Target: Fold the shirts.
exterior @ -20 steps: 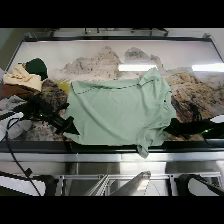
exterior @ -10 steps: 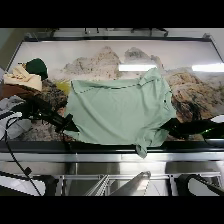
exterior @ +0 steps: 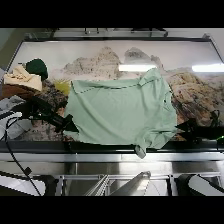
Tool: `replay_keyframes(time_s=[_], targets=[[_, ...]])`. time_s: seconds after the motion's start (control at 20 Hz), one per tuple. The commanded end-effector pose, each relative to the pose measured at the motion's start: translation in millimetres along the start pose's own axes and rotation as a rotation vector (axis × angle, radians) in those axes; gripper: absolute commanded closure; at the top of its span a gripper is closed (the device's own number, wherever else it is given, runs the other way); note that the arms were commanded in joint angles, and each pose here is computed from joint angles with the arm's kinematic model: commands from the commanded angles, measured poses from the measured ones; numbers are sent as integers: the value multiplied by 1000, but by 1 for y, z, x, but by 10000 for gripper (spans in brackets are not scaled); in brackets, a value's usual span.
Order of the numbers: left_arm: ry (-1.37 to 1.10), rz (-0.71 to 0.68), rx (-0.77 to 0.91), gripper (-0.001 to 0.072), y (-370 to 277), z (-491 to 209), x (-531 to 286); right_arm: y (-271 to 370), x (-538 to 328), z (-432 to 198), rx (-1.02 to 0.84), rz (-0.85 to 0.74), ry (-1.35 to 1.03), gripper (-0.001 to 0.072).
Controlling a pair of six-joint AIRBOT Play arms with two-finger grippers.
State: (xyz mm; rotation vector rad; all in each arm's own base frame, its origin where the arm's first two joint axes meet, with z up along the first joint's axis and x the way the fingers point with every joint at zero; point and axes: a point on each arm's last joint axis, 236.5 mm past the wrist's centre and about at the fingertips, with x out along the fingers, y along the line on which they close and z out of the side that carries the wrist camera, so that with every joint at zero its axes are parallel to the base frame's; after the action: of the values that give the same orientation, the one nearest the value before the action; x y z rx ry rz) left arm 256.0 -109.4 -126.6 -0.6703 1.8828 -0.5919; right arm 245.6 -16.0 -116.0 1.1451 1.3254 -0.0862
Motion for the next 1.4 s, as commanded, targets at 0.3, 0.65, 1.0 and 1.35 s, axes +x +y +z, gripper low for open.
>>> replay_keyframes(time_s=[0.3,0.65,1.0,1.35], targets=[[-9,3,8,685,1,2,0,8,41,-47,134,205,103,215],[-27,2,7,685,0,7,0,23,35,-43,51,266,81,683],[-148,-362,272,685,-125,12,-96,190,-105,-22,-364,763,-96,683],[-641,-232,804,685,-276,-40,-262,355,-343,-57,-955,1212,-592,683]])
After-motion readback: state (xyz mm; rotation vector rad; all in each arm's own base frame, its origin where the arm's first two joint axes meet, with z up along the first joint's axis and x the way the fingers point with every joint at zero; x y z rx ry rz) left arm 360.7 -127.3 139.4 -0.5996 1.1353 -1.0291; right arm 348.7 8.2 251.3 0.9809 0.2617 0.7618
